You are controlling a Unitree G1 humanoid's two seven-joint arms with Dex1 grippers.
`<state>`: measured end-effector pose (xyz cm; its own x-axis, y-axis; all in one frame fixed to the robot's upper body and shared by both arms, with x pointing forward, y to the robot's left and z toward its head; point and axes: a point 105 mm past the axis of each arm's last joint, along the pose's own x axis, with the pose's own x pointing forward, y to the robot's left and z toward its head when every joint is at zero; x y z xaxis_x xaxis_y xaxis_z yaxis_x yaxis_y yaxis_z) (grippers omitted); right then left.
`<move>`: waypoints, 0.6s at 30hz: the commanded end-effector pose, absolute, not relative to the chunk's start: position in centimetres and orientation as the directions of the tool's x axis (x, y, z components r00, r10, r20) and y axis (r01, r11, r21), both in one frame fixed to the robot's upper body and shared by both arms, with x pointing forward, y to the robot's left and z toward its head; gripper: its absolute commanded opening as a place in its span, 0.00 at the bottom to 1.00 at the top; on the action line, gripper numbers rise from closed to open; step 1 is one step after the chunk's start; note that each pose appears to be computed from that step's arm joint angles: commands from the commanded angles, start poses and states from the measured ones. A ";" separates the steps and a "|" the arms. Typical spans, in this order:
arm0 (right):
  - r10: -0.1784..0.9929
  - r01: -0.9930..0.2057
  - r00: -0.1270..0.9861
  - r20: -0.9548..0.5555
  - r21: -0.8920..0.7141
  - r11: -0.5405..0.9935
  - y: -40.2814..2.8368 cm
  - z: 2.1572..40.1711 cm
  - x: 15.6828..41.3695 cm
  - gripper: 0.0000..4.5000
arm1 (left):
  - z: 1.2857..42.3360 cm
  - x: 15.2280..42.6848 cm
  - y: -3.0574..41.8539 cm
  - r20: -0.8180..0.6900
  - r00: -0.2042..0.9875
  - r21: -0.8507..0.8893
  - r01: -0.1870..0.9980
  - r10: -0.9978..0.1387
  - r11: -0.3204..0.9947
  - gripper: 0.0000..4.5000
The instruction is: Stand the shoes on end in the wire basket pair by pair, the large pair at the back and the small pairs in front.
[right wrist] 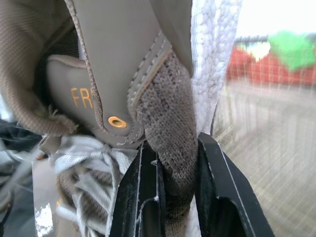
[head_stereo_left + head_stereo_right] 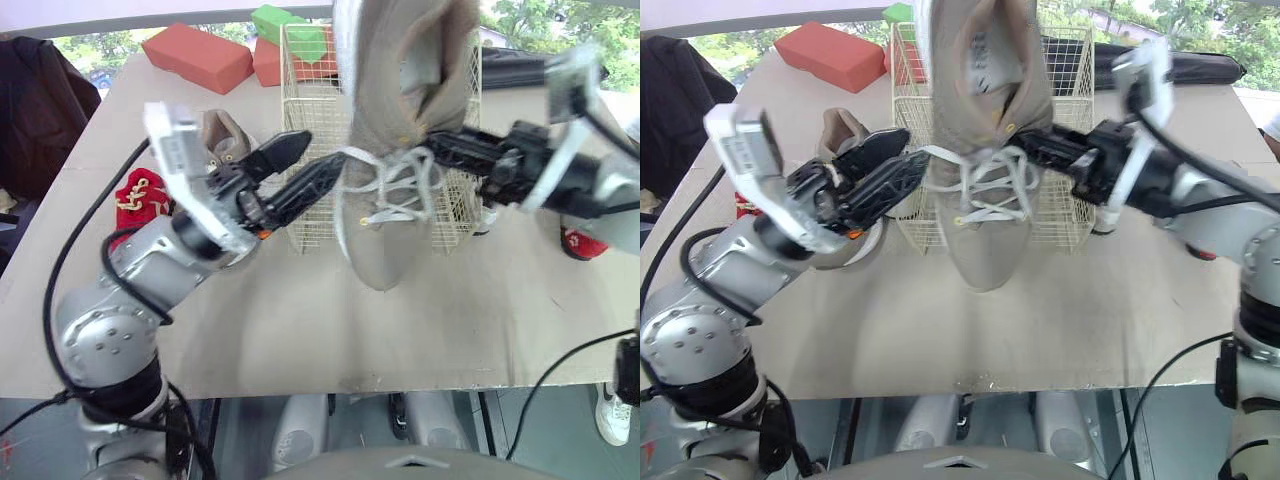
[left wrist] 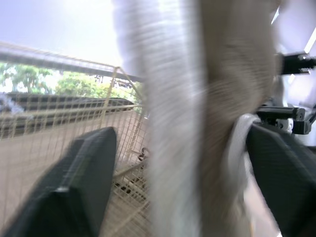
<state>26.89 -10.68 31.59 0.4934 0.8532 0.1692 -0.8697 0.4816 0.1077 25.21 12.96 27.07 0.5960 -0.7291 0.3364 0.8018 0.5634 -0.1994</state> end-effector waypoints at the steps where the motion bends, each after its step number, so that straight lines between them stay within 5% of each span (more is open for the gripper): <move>1: 0.809 -0.865 0.464 0.359 -0.010 0.501 -12.3 36.5 26.8 0.01 | 27.7 23.8 12.7 0.345 0.570 -0.163 0.819 -0.745 0.551 0.92; 9: 0.590 -0.528 0.604 0.536 -0.287 0.800 -13.8 42.6 34.4 0.01 | 26.5 21.9 11.0 0.320 0.526 -0.064 0.842 -0.788 0.536 0.92; 18: 0.595 -0.374 0.576 0.561 -0.466 0.802 -14.0 43.8 38.3 0.01 | 25.9 21.6 11.3 0.328 0.558 -0.016 0.810 -0.762 0.586 0.92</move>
<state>39.72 -13.49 41.33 0.6375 0.5838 0.5027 -0.4377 0.8114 -0.3873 22.53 11.69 25.08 0.5853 -0.7545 0.2970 0.8020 0.5925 -0.0753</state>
